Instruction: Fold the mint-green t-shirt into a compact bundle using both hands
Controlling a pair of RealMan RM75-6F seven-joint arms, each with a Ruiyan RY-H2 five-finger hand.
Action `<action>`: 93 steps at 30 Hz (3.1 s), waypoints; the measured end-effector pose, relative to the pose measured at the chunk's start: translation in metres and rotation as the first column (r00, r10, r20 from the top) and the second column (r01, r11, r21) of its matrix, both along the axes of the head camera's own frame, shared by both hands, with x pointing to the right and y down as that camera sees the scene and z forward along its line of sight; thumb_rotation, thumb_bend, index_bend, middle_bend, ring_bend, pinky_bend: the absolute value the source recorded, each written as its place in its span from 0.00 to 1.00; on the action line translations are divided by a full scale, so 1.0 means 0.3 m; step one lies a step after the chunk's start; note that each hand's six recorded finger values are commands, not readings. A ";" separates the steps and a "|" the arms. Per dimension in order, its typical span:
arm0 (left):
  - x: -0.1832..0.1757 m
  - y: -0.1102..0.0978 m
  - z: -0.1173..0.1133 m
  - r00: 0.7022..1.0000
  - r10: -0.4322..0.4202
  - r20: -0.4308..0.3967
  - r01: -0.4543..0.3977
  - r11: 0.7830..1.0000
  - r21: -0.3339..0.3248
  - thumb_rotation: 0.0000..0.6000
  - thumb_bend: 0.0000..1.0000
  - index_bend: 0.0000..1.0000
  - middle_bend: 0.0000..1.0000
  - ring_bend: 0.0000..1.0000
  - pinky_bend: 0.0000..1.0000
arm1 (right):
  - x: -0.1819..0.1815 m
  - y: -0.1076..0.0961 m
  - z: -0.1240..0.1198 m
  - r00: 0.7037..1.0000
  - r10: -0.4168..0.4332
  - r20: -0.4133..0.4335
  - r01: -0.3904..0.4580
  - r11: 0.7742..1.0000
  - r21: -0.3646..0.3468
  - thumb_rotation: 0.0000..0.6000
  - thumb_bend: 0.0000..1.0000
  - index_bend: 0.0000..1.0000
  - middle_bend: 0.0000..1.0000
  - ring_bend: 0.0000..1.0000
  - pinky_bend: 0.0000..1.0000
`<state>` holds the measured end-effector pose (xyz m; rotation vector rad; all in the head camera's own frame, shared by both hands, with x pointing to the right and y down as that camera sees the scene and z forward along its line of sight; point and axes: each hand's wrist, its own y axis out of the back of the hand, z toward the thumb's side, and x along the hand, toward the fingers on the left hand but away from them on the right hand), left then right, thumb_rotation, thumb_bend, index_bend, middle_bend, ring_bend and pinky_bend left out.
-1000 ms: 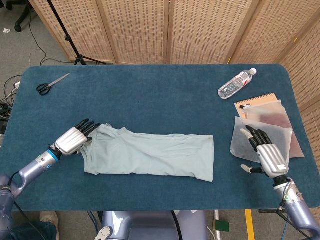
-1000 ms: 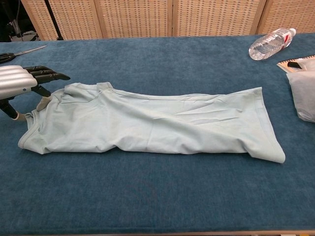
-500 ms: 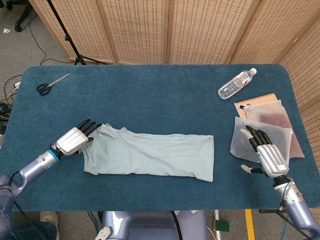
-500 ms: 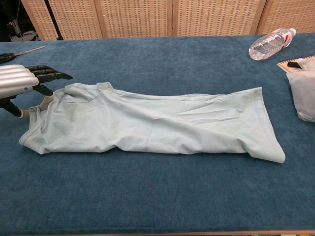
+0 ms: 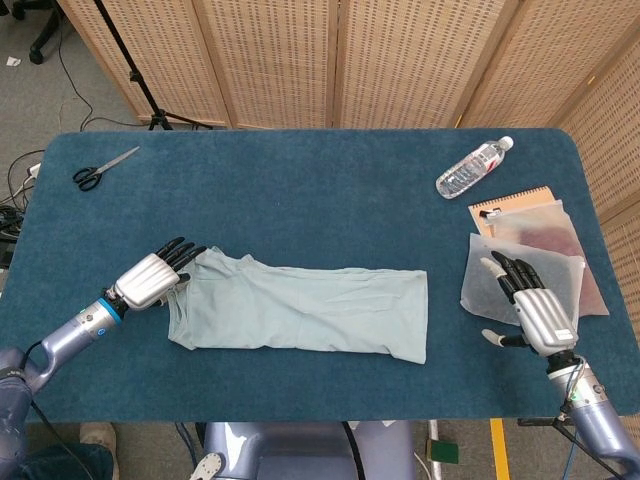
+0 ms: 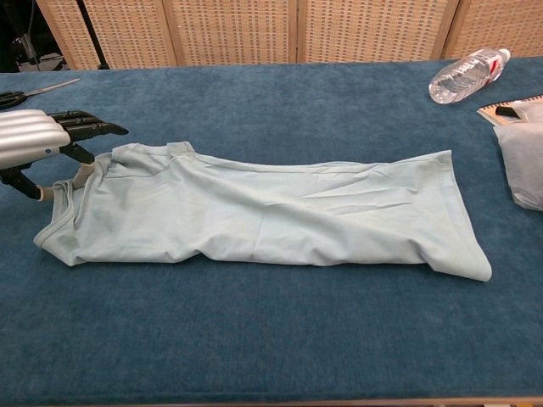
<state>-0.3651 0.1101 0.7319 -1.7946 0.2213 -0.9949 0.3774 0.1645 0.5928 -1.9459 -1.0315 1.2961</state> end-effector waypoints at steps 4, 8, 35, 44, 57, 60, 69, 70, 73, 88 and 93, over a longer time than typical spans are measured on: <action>-0.002 -0.002 -0.001 1.000 0.000 0.001 0.000 1.000 0.003 1.00 0.74 0.69 0.00 0.00 0.00 | 0.000 0.000 0.000 1.000 -0.001 0.000 0.001 1.000 0.001 1.00 0.00 0.00 0.00 0.00 0.00; -0.008 -0.002 -0.001 1.000 -0.003 0.006 0.003 1.000 0.003 1.00 0.78 0.72 0.00 0.00 0.00 | 0.000 0.001 -0.001 1.000 0.000 0.000 0.000 1.000 0.002 1.00 0.00 0.00 0.00 0.00 0.00; -0.456 -0.068 -0.031 0.893 -0.295 0.339 0.286 0.955 0.076 1.00 0.78 0.73 0.00 0.00 0.00 | -0.008 0.006 0.006 1.000 -0.010 -0.007 0.010 1.000 -0.002 1.00 0.00 0.00 0.00 0.00 0.00; -0.732 -0.097 -0.079 0.695 -0.492 0.524 0.482 0.860 0.168 1.00 0.79 0.73 0.00 0.00 0.00 | -0.012 0.009 0.014 1.000 -0.013 -0.014 0.013 1.000 -0.008 1.00 0.00 0.00 0.00 0.00 0.00; -0.746 -0.113 -0.109 0.691 -0.525 0.497 0.496 0.844 0.202 1.00 0.81 0.73 0.00 0.00 0.00 | -0.013 0.008 0.009 1.000 -0.011 -0.009 0.011 1.000 -0.006 1.00 0.00 0.00 0.00 0.00 0.00; -0.715 -0.118 -0.115 0.722 -0.526 0.449 0.493 0.847 0.200 1.00 0.81 0.73 0.00 0.00 0.00 | -0.013 0.008 0.004 1.000 -0.010 -0.005 0.010 1.000 -0.004 1.00 0.00 0.00 0.00 0.00 0.00; -0.559 -0.152 -0.197 0.857 -0.484 0.176 0.445 0.868 0.218 1.00 0.80 0.73 0.00 0.00 0.00 | -0.015 0.010 -0.010 1.000 -0.011 0.009 0.011 1.000 -0.001 1.00 0.00 0.00 0.00 0.00 0.00; -0.535 -0.157 -0.214 0.873 -0.468 0.137 0.433 0.873 0.225 1.00 0.79 0.73 0.00 0.00 0.00 | -0.014 0.010 -0.010 1.000 -0.010 0.009 0.010 1.000 -0.001 1.00 0.00 0.00 0.00 0.00 0.00; -0.480 -0.166 -0.252 0.904 -0.424 0.052 0.401 0.884 0.242 1.00 0.79 0.73 0.00 0.00 0.00 | -0.013 0.010 -0.009 1.000 -0.008 0.009 0.008 1.000 -0.004 1.00 0.00 0.00 0.00 0.00 0.00; -0.157 -0.205 -0.271 0.962 -0.209 -0.176 0.251 0.932 0.263 1.00 0.79 0.73 0.00 0.00 0.00 | -0.013 0.010 -0.025 1.000 -0.005 0.024 0.005 1.000 0.000 1.00 0.00 0.00 0.00 0.00 0.00; -0.050 -0.192 -0.251 0.968 -0.138 -0.212 0.192 0.947 0.257 1.00 0.79 0.73 0.00 0.00 0.00 | -0.008 0.006 -0.032 1.000 0.000 0.030 0.000 1.000 0.004 1.00 0.00 0.00 0.00 0.00 0.00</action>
